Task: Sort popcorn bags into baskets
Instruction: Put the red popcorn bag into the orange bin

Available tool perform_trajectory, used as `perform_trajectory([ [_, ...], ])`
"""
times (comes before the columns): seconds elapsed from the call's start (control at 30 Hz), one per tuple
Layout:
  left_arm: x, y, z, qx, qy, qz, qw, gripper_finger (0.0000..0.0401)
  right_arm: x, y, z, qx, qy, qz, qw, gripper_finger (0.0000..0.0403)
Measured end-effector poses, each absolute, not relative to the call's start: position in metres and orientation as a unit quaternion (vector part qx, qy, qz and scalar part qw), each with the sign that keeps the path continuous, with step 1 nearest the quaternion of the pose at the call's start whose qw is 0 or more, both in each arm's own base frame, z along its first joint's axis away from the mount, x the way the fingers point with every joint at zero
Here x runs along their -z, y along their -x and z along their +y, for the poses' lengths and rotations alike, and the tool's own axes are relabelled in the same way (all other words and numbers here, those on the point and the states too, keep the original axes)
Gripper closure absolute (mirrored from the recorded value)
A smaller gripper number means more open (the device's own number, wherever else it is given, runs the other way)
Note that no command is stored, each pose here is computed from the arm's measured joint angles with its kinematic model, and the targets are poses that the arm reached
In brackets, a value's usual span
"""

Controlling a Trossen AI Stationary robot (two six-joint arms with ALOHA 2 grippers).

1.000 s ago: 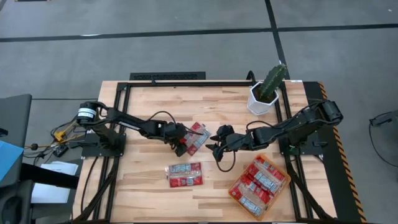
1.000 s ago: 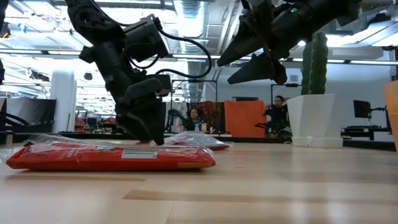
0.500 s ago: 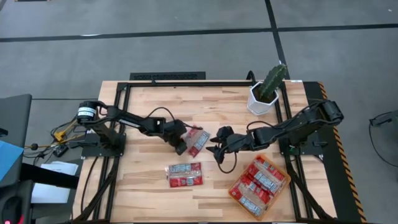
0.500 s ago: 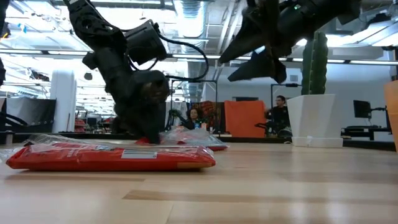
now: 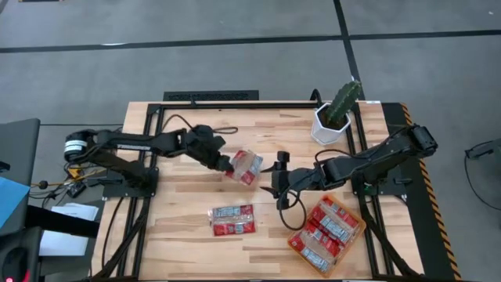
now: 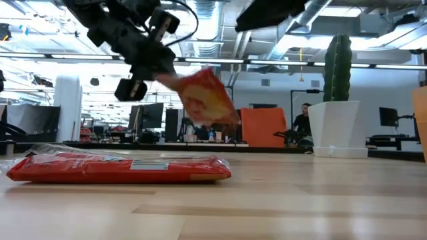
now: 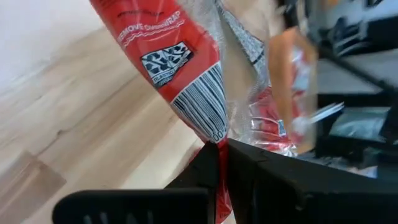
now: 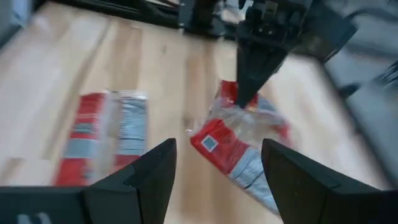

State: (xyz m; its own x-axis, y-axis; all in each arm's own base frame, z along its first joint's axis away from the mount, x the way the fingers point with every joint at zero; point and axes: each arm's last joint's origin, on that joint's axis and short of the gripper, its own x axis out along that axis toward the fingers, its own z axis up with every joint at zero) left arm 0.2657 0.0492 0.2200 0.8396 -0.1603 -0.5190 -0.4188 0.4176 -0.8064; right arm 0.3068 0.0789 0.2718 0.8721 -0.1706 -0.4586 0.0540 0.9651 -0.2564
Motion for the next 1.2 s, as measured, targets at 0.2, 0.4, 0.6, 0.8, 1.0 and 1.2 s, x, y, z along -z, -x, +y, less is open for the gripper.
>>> perform_trajectory([
  [0.2,-0.239,-0.256,0.053,-0.079,0.561,0.229,0.792,0.0401,-0.285,-0.309,0.074,0.104,0.212,0.251,0.939,0.0143],
  [0.4,-0.255,-0.256,0.052,-0.043,0.587,0.178,0.789,0.0401,-0.285,-0.310,0.068,0.111,0.224,0.254,0.934,0.0143],
  [0.6,-0.264,-0.259,0.052,-0.014,0.608,0.148,0.780,0.0401,-0.286,-0.311,0.066,0.121,0.233,0.254,0.931,0.0143],
  [0.8,-0.265,-0.259,0.050,-0.001,0.615,0.151,0.774,0.0401,-0.286,-0.311,0.062,0.147,0.246,0.256,0.923,0.0143],
  [1.0,-0.268,-0.260,0.050,0.011,0.622,0.144,0.770,0.0401,-0.285,-0.315,0.056,0.151,0.262,0.256,0.918,0.0143],
  [1.2,-0.270,-0.260,0.050,0.019,0.627,0.141,0.766,0.0401,-0.278,-0.323,0.055,0.141,0.263,0.258,0.919,0.0144],
])
